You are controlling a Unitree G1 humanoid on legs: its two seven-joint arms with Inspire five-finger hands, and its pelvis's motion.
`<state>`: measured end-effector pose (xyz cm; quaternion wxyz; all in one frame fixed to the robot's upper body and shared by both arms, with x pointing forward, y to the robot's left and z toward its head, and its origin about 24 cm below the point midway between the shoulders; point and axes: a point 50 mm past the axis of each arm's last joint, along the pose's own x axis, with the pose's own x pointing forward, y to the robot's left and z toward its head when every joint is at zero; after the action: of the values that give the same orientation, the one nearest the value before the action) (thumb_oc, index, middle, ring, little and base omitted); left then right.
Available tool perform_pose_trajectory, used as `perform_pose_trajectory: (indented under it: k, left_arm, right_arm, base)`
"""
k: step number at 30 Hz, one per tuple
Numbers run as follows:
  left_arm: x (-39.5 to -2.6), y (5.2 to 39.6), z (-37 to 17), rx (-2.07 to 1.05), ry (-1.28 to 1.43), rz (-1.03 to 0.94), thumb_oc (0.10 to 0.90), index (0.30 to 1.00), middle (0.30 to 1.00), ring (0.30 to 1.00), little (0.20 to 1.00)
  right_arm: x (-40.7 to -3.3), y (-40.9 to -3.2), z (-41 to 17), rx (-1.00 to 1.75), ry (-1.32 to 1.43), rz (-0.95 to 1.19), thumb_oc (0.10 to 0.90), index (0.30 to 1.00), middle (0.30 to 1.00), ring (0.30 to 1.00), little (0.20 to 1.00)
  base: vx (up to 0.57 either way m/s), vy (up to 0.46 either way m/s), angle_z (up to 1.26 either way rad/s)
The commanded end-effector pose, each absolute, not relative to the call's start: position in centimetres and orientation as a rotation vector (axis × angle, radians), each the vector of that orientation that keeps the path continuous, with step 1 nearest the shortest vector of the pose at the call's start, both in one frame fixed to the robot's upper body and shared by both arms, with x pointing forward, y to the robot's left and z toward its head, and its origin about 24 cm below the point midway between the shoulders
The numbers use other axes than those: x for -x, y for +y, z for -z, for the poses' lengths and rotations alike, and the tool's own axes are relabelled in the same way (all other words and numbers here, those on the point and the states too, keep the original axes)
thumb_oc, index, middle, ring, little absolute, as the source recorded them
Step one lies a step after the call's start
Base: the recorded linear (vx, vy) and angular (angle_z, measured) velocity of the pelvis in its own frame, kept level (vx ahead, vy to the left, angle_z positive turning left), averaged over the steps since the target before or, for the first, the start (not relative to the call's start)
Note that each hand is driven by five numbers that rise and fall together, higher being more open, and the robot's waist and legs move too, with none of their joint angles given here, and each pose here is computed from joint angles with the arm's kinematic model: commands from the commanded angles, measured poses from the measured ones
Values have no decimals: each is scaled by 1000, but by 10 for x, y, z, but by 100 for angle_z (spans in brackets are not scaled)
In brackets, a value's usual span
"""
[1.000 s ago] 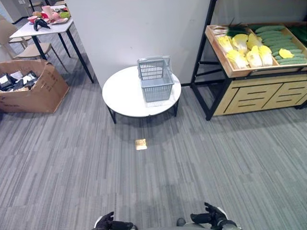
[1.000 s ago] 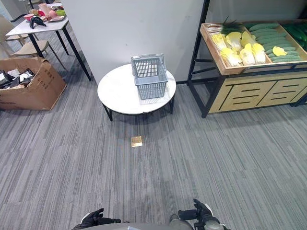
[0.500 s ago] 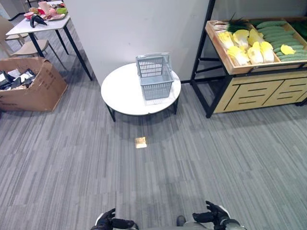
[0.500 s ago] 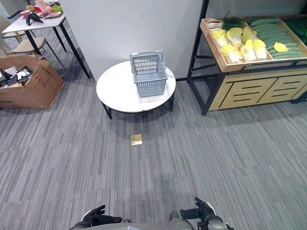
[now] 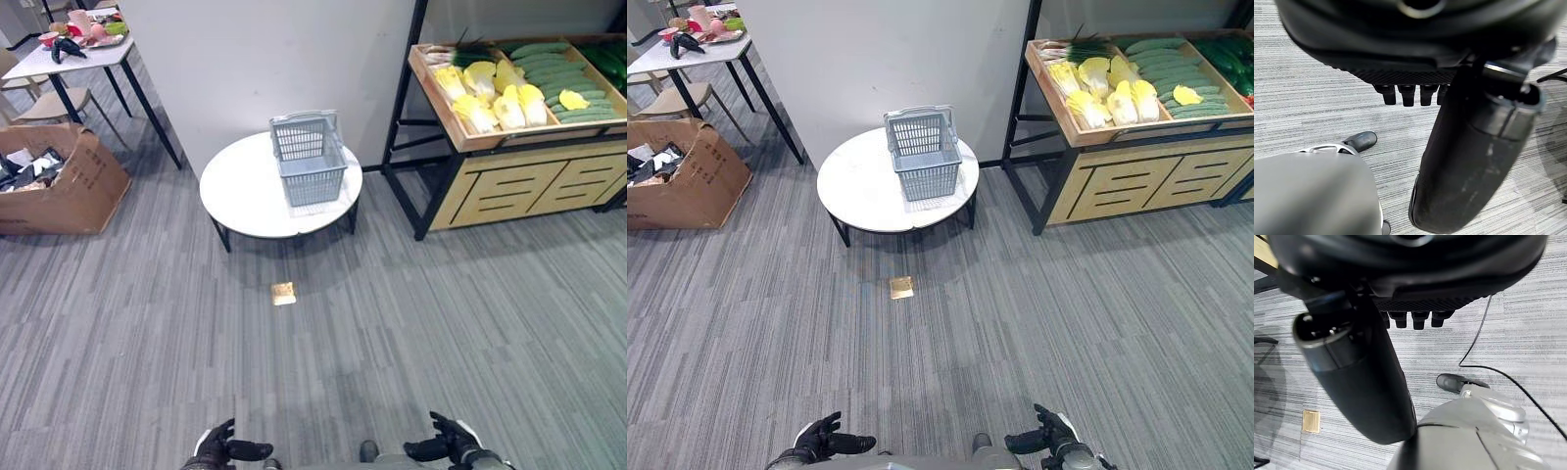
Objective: Get the vegetables into the basket
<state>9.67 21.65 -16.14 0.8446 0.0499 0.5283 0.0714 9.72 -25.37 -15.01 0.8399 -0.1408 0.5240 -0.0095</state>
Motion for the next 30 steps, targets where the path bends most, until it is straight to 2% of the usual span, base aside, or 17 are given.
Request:
perform_pose_trajectory:
  k: [1,11,19,30]
  left_arm:
    - [-139,233,144,-178,950,-234,900,1000,1000,1000,1000]
    - [-161,236,135,-133,881,-268,900,1000,1000,1000,1000]
    - [-143,234,142,-116,931,-239,900,1000,1000,1000,1000]
    - [-167,250,127,-129,842,-269,900,1000,1000,1000,1000]
  right_arm:
    - [-132,-260,136,413,976,4,900,1000,1000,1000,1000]
    - [-138,-278,129,396,955,100,900,1000,1000,1000,1000]
    - [-138,-280,128,394,956,98,900,1000,1000,1000,1000]
    - [-152,-268,128,369,932,88,900,1000,1000,1000,1000]
  base:
    - [-90,-83,1]
    - [9,-81,2]
    - [278,193,-17]
    - [183,252,-40]
